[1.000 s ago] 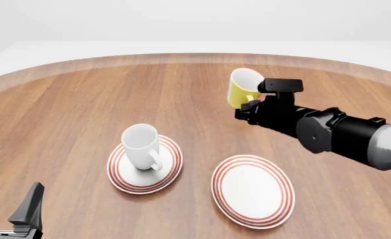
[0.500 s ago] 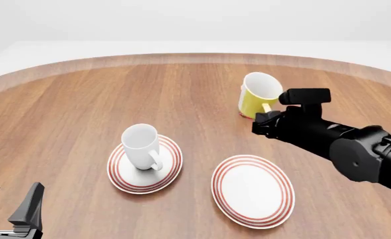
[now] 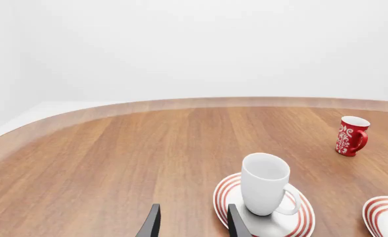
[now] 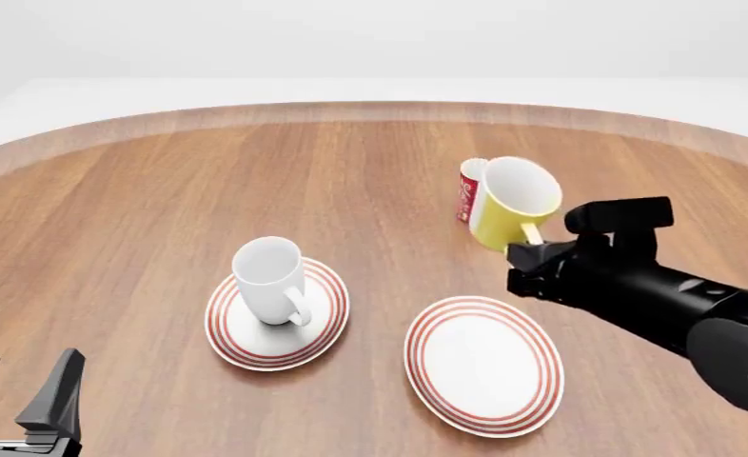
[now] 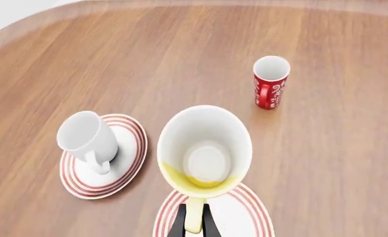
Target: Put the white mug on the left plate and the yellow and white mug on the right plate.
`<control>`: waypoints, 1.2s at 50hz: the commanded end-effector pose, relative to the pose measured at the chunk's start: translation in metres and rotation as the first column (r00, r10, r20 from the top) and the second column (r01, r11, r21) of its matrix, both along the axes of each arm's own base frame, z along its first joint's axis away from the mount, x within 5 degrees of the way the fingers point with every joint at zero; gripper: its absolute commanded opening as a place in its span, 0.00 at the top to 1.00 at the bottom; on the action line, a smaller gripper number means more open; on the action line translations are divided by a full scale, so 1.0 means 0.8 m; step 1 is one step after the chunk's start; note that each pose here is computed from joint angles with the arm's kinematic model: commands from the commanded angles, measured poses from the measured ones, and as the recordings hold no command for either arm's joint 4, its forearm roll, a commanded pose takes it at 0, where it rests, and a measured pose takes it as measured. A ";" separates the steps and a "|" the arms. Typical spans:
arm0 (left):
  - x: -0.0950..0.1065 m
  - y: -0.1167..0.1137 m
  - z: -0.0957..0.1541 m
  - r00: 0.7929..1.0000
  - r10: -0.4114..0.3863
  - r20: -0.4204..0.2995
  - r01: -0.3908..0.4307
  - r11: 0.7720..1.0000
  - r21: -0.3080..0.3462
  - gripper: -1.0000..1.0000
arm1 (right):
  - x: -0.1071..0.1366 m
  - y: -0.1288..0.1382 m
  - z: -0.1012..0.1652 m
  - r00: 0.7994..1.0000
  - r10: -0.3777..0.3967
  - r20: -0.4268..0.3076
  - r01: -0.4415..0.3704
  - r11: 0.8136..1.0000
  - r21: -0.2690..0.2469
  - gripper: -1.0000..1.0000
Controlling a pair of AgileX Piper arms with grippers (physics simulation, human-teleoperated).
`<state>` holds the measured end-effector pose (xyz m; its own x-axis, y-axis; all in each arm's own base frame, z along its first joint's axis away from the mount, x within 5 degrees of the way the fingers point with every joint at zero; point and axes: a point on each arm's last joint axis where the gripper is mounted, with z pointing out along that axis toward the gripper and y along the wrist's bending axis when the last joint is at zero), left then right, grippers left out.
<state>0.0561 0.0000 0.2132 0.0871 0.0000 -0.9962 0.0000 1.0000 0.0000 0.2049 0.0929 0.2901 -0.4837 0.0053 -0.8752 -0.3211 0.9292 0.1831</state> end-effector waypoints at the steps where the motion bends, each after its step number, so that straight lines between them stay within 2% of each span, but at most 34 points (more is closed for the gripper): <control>1: 0.000 0.000 0.000 1.000 0.000 0.000 0.000 1.000 0.000 0.00 | -0.027 -0.009 -0.006 1.000 0.013 0.000 -0.013 1.000 -0.008 1.00; 19: 0.000 0.000 0.000 1.000 0.000 0.000 0.000 1.000 0.000 0.00 | -0.061 -0.019 -0.024 0.999 0.041 -0.026 -0.042 0.999 -0.025 1.00; 60: 0.000 0.000 0.000 1.000 0.000 0.000 0.000 1.000 0.000 0.00 | -0.074 -0.014 -0.071 0.991 0.086 -0.105 -0.093 0.994 -0.060 1.00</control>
<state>0.0561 0.0000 0.2132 0.0871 0.0000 -0.9962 0.0000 1.0000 0.0000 0.1474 0.0801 0.2406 -0.5565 -0.0908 -0.8259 -0.3809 0.9113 0.1565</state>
